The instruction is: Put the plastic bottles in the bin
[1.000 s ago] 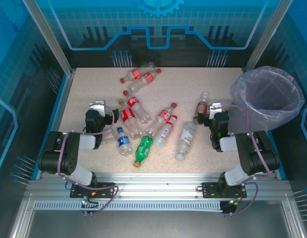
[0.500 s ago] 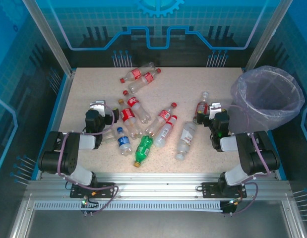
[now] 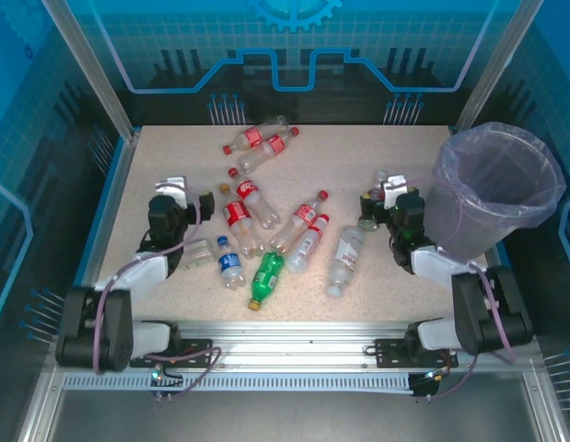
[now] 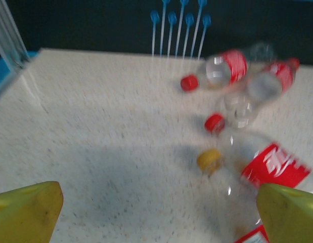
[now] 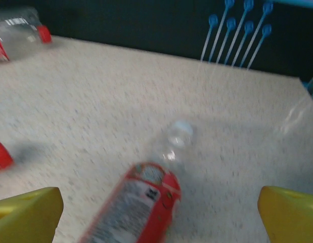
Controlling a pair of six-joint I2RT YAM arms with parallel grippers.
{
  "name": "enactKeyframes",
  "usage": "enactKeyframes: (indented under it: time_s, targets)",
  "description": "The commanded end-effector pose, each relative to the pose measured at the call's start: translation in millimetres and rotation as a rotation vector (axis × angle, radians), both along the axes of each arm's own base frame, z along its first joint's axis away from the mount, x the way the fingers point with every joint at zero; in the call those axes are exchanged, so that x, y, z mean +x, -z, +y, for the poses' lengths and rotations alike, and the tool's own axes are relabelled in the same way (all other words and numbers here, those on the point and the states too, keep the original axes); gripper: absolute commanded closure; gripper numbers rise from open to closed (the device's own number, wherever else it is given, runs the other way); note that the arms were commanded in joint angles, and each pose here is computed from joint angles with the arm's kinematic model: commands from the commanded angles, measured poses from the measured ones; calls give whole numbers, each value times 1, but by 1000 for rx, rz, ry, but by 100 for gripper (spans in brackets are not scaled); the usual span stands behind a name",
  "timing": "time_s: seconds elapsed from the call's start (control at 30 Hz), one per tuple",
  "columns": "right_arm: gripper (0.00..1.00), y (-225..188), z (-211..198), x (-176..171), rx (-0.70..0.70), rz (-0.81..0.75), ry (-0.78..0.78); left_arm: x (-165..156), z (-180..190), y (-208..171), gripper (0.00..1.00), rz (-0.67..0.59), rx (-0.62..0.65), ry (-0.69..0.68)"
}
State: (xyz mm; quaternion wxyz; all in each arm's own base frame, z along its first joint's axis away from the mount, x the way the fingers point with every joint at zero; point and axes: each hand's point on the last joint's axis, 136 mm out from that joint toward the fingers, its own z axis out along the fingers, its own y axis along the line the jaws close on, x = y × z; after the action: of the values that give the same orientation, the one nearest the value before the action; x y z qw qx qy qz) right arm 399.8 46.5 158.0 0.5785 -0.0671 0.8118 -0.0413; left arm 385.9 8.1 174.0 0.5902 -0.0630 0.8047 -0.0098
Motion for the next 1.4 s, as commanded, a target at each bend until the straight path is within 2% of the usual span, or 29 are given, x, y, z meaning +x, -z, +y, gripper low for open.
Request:
enactKeyframes:
  time_s: [0.0, 0.1, 0.2, 0.33, 0.43, 0.63, 1.03, 1.17, 1.37]
  targets:
    - [0, -23, 9, -9, -75, 103, 53, -14, 11, -27, 1, 62, -64, -91]
    - [0, -41, 12, -16, -34, 234, 162, -23, 4, -35, 1, 162, -173, -118]
    - [0, -37, 4, -31, 45, 429, 322, -29, -9, -26, 1, 298, -258, -134]
    - [3, -22, 7, -40, 4, 571, 391, -24, -35, -20, 1, 404, -307, -80]
    - [5, -4, 16, -31, 15, 638, 360, -15, -47, -22, 1, 414, -320, -56]
    - [9, 26, 12, -11, 43, 715, 393, -1, -79, -37, 1, 414, -484, 53]
    - [14, 86, 18, 20, 134, 817, 387, -8, -76, -37, 1, 411, -461, 39]
    - [15, 106, 22, 21, 145, 856, 389, -6, -76, -35, 1, 410, -464, 37]
    - [21, 125, 29, 19, 182, 888, 378, -6, -80, -36, 1, 400, -484, 55]
